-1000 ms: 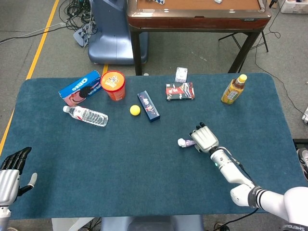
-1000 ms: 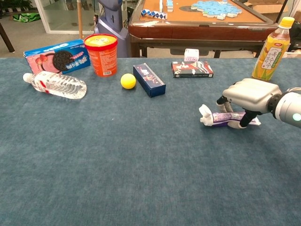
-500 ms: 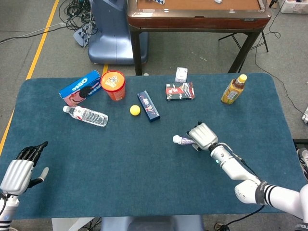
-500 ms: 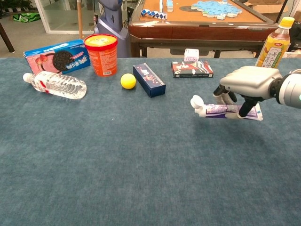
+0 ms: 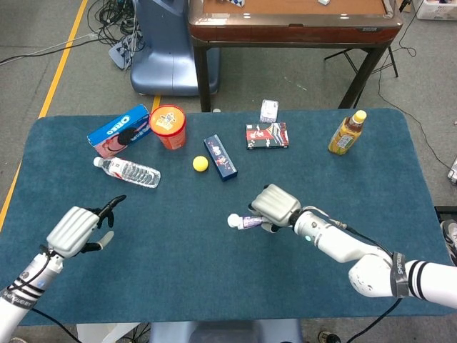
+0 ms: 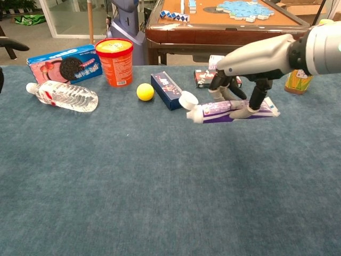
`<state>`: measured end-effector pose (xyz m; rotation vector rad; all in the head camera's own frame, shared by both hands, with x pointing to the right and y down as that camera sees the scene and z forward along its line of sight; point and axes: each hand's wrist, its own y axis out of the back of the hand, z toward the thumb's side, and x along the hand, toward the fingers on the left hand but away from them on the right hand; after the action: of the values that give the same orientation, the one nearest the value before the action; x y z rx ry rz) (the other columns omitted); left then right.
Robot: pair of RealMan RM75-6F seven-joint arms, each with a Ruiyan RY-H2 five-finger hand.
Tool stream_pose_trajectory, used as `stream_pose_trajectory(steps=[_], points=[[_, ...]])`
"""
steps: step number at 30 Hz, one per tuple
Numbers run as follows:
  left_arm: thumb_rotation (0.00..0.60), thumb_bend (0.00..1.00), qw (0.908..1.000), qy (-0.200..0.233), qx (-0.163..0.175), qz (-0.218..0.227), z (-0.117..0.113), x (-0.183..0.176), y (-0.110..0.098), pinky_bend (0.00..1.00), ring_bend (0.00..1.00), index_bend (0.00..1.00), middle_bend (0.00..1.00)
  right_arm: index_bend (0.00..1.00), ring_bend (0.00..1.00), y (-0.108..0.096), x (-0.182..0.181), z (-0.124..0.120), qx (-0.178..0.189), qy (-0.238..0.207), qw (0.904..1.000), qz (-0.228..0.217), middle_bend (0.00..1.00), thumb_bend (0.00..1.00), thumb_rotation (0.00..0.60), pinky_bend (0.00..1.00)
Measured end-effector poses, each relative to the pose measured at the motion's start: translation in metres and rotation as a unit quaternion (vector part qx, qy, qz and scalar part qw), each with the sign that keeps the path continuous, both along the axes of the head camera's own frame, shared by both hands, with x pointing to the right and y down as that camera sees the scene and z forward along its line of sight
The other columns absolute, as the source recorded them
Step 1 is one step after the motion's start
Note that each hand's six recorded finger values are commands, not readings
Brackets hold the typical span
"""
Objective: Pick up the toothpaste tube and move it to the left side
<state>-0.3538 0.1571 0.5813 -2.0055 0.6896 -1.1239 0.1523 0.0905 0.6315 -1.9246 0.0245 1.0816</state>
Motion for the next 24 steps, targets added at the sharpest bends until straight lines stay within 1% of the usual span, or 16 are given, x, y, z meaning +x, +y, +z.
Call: stream_pose_trajectory(steps=[3, 7, 12, 16, 20, 24], points=[[0.600, 0.44, 0.9992, 0.007, -0.015, 0.035, 0.003, 0.021, -0.006, 0.82, 0.76, 0.04, 0.71, 0.83, 0.57, -0.001, -0.014, -0.004, -0.007, -0.004, 0.9999, -0.012, 0.77, 0.72, 0.600, 0.35], [0.600, 0.44, 0.9955, 0.015, -0.029, 0.089, 0.005, 0.054, -0.009, 0.83, 0.78, 0.05, 0.74, 0.84, 0.58, -0.002, -0.031, -0.006, -0.013, -0.006, 0.9996, -0.025, 0.78, 0.74, 0.600, 0.36], [0.600, 0.44, 0.9895, 0.013, -0.031, 0.140, 0.005, 0.084, -0.004, 0.87, 0.83, 0.06, 0.79, 0.85, 0.59, -0.002, -0.049, -0.005, -0.022, -0.008, 0.9992, -0.034, 0.79, 0.74, 0.600, 0.36], [0.600, 0.44, 0.9830, 0.012, -0.036, 0.180, 0.006, 0.109, 0.002, 0.88, 0.84, 0.08, 0.81, 0.86, 0.60, 0.000, -0.063, -0.002, -0.025, -0.007, 0.9987, -0.045, 0.80, 0.75, 0.600, 0.36], [0.600, 0.44, 0.9786, 0.012, -0.038, 0.202, 0.008, 0.123, 0.006, 0.88, 0.84, 0.08, 0.81, 0.86, 0.60, 0.002, -0.072, 0.001, -0.027, -0.005, 0.9983, -0.051, 0.80, 0.75, 0.600, 0.36], [0.600, 0.44, 0.9761, 0.017, -0.041, 0.213, 0.011, 0.135, 0.008, 0.88, 0.84, 0.08, 0.81, 0.86, 0.60, 0.002, -0.081, 0.001, -0.022, -0.007, 0.9981, -0.056, 0.80, 0.75, 0.600, 0.36]])
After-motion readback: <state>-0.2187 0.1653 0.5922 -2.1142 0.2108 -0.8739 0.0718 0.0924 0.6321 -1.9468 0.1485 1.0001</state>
